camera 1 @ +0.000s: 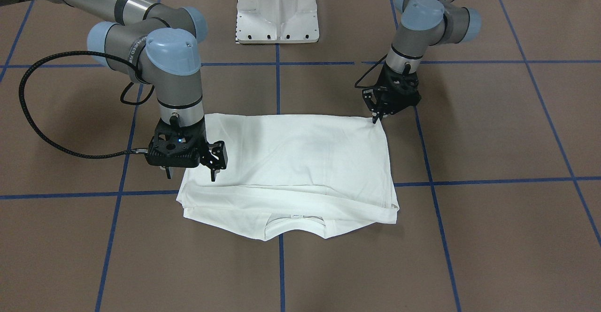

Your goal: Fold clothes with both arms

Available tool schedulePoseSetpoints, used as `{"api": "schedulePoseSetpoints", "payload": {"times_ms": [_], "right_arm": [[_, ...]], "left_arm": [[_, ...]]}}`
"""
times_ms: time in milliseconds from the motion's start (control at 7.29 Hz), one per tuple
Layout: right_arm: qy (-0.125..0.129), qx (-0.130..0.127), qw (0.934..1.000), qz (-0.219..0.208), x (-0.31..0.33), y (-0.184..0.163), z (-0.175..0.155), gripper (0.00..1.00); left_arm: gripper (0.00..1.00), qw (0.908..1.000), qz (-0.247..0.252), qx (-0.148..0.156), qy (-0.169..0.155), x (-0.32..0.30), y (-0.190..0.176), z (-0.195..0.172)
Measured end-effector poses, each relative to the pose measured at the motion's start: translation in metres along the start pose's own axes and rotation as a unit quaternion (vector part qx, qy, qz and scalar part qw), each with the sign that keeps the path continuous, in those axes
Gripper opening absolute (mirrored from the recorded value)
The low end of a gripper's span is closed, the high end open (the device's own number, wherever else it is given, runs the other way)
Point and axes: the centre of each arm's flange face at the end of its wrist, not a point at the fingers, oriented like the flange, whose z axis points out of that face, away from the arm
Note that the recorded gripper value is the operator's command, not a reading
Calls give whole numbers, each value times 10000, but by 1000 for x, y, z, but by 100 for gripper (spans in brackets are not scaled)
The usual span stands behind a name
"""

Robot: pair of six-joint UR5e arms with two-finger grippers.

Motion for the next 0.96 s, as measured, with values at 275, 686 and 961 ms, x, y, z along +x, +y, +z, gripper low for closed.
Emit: {"api": "schedulePoseSetpoints", "payload": {"times_ms": [275,686,961], "right_arm": [[-59,-9,10000,-16,-6,6,1,100],[-242,1,9997,-34,-21,17,-3,100],[-387,14,9992,-38,-31,24,-6,100]], "left_arm": [[0,9950,540,356,-763,-95,-77,8],[0,9834,587,660,-1586,-148,-239,59],[100,9811,595,929,-1589,-139,-293,80]]}}
